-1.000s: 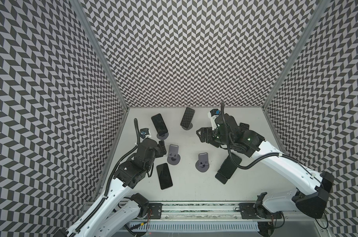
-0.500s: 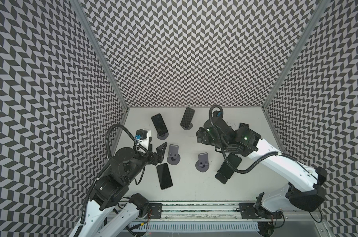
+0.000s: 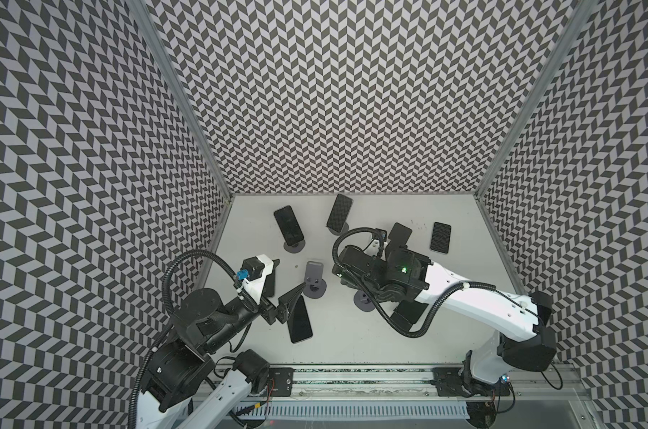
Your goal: Remove the phone from the phone stand
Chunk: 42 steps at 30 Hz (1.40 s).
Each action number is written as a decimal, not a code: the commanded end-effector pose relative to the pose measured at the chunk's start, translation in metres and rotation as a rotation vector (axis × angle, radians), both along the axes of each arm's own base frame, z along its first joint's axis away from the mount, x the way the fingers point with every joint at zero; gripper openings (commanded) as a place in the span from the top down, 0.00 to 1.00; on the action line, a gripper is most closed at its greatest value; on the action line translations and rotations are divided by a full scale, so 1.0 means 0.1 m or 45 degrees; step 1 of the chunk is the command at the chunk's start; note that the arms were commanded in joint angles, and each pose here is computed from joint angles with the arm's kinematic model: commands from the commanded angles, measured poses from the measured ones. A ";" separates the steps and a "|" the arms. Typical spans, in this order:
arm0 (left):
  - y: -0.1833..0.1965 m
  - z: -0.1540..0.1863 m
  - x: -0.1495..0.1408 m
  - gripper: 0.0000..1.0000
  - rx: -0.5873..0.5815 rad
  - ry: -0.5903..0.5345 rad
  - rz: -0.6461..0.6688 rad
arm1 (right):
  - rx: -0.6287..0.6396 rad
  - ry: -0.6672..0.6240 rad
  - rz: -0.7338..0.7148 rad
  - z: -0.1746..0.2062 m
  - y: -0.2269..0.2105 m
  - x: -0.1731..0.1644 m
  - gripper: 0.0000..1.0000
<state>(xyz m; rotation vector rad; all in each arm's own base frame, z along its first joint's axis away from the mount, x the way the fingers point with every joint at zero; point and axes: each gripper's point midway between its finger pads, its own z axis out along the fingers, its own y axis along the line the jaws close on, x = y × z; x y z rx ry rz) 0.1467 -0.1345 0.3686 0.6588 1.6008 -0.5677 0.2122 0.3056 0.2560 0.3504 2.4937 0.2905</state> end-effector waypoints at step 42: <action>-0.55 -0.49 0.13 0.14 -0.072 0.054 -0.250 | 0.026 0.038 -0.457 -0.56 -0.82 -0.30 0.14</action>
